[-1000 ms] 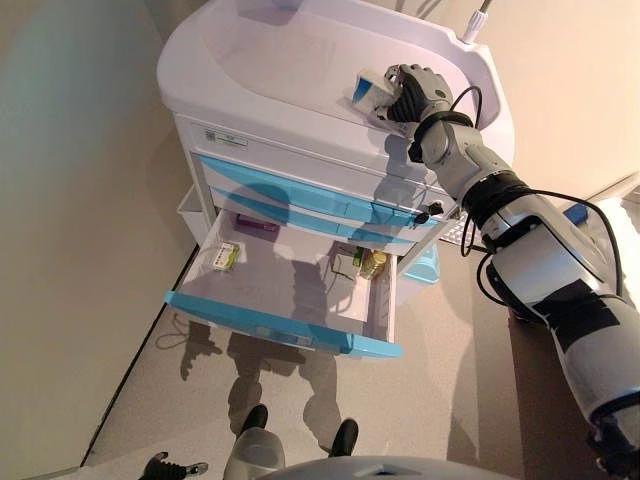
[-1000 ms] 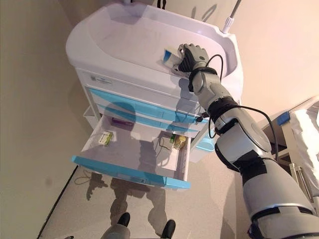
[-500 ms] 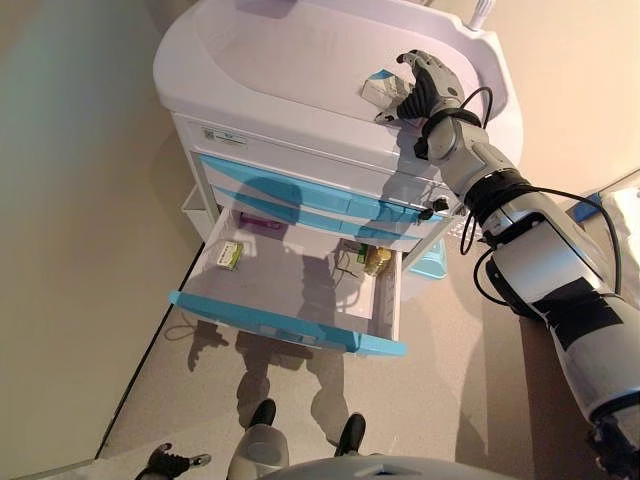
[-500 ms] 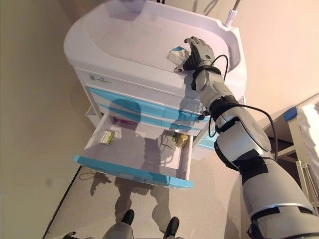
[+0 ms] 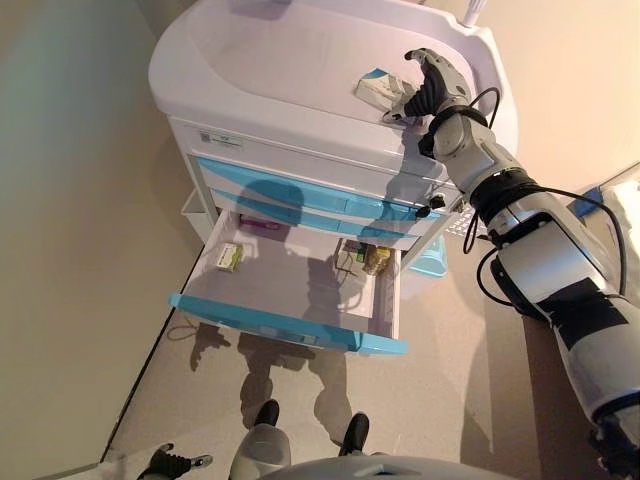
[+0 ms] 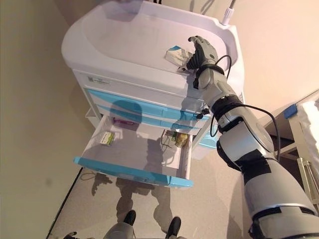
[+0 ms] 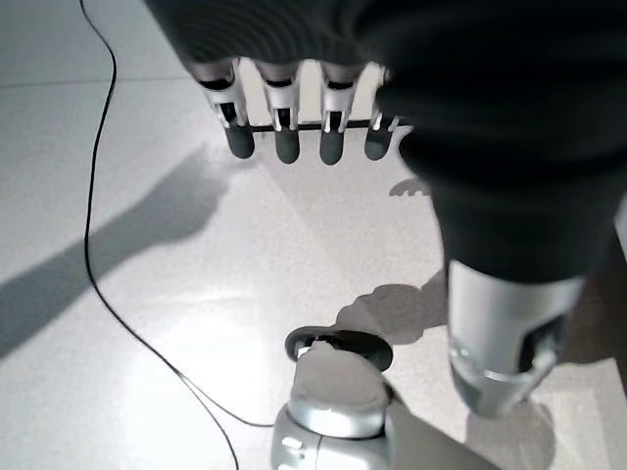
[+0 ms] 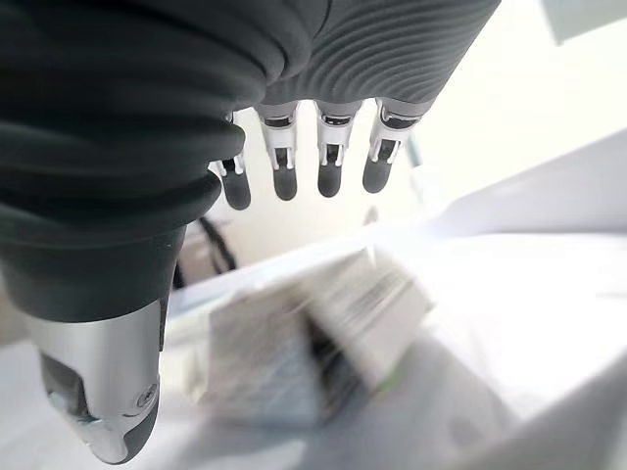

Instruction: Open the drawer and pick up the medicine

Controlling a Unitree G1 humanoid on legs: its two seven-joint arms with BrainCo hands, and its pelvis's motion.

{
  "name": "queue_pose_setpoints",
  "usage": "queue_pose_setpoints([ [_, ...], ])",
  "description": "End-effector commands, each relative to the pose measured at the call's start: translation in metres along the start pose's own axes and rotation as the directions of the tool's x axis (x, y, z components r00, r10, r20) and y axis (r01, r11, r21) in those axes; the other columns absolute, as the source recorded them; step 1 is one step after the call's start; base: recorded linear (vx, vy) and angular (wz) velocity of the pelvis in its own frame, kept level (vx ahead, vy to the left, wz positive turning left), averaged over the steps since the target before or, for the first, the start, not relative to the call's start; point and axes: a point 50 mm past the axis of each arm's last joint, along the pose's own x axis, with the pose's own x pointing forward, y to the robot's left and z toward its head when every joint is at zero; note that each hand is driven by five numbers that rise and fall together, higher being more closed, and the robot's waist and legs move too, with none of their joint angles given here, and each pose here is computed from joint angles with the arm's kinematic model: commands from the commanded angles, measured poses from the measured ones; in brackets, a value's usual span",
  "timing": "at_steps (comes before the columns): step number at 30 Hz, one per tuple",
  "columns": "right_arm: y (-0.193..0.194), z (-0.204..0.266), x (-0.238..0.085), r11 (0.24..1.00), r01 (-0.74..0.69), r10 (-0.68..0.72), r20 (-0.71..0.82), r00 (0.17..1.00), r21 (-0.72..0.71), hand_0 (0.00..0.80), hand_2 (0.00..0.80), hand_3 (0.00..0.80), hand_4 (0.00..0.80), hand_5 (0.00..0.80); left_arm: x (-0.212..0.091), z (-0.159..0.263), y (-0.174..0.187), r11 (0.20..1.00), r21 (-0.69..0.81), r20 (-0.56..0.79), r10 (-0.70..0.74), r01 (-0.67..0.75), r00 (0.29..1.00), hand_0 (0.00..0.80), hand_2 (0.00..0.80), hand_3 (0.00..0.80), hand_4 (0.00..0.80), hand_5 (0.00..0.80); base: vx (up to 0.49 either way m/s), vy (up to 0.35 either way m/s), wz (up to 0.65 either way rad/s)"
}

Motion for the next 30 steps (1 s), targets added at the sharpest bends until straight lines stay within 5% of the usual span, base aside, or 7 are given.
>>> queue_pose_setpoints([
  [1, -0.032, -0.005, 0.002, 0.993, 0.117, -0.118, 0.036, 0.992, 0.02, 0.0, 0.0, 0.0, 0.0, 0.0, 0.002, 0.008, 0.004, 1.0, -0.013, 0.011, 0.015, -0.015, 1.0, 0.0, 0.0, 0.0, 0.0, 0.0, -0.009, 0.001, -0.11],
  [30, -0.01, -0.129, -0.081, 0.908, 0.277, -0.218, -0.211, 0.953, 0.313, 0.0, 0.0, 0.0, 0.0, 0.0, -0.003, 0.034, -0.016, 0.997, 0.055, 0.156, -0.066, 0.058, 0.986, 0.0, 0.0, 0.0, 0.0, 0.0, -0.001, -0.001, -0.08],
])
